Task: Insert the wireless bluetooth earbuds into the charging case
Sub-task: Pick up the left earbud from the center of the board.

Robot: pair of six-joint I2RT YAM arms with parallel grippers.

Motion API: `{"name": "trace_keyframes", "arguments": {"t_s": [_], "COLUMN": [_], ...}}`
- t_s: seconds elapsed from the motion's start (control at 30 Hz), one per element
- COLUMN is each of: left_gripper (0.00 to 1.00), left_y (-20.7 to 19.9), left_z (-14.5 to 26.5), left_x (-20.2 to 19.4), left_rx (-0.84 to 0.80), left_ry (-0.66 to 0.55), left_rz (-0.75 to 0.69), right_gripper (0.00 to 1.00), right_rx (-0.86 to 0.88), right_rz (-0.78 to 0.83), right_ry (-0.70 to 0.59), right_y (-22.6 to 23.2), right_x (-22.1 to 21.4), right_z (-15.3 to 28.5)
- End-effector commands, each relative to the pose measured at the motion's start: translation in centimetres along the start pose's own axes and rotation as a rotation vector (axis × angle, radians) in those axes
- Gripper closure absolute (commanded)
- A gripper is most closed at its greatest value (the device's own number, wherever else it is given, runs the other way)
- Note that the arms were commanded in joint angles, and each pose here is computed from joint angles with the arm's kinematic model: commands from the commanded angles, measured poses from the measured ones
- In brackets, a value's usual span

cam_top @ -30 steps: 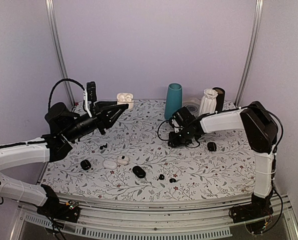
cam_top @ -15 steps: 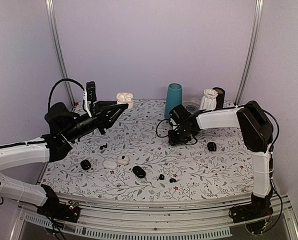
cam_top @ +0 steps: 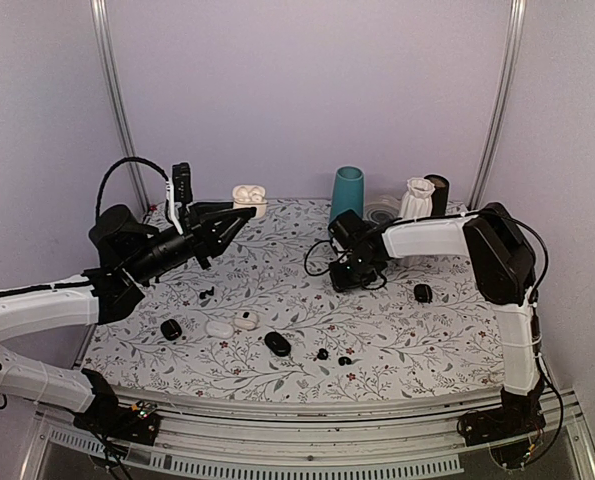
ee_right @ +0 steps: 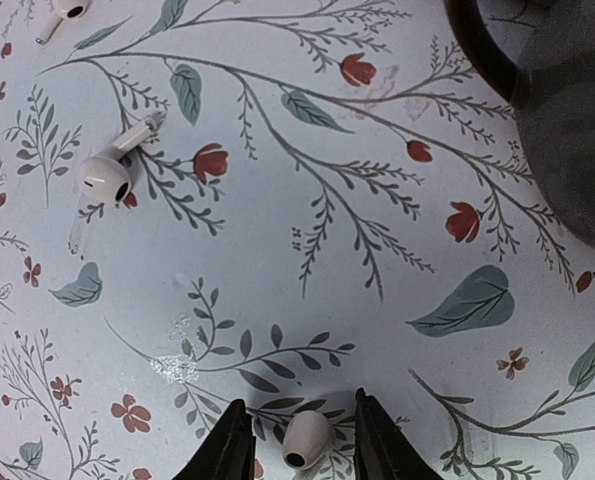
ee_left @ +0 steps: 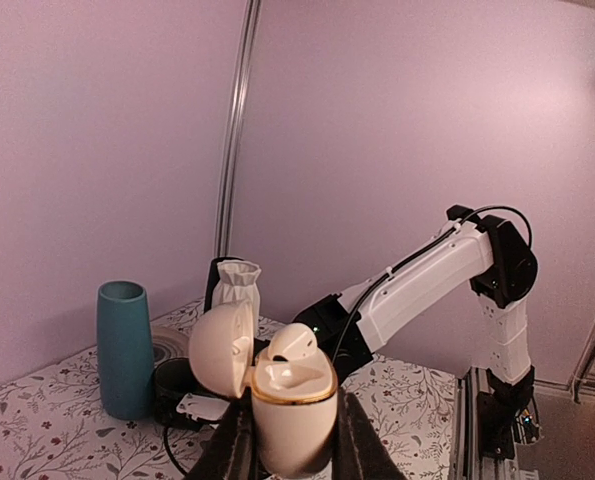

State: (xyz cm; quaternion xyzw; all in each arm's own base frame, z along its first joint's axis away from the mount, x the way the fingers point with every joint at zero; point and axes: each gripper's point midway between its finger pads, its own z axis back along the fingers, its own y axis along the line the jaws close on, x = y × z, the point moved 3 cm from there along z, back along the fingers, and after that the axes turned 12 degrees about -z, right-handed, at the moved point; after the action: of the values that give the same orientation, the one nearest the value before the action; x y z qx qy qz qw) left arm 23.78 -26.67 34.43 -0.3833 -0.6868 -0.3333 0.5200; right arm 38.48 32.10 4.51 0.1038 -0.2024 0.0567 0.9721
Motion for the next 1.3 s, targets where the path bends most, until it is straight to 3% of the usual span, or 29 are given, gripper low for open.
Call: {"name": "trace_keyframes", "arguments": {"t_s": [0.0, 0.97, 1.27], "left_gripper": [1.0, 1.0, 1.0], "left_y": [0.5, 0.7, 0.9], "left_z": [0.3, 0.2, -0.1], "left_x": [0.9, 0.5, 0.0], "left_rx": [0.02, 0.018, 0.024], "left_ry": [-0.031, -0.021, -0.003], "left_rz": [-0.024, -0.012, -0.004], "right_gripper": [0.67, 0.8, 0.9], "right_rx": [-0.068, -0.111, -0.056], "right_rz": [0.018, 0.048, 0.04], "right_ry": [0.01, 0.087, 0.05], "right_y": [-0.5, -0.1, 0.5], "right_x": [-0.2, -2.1, -1.8], "right_z": [-0.6, -0.8, 0.4]}}
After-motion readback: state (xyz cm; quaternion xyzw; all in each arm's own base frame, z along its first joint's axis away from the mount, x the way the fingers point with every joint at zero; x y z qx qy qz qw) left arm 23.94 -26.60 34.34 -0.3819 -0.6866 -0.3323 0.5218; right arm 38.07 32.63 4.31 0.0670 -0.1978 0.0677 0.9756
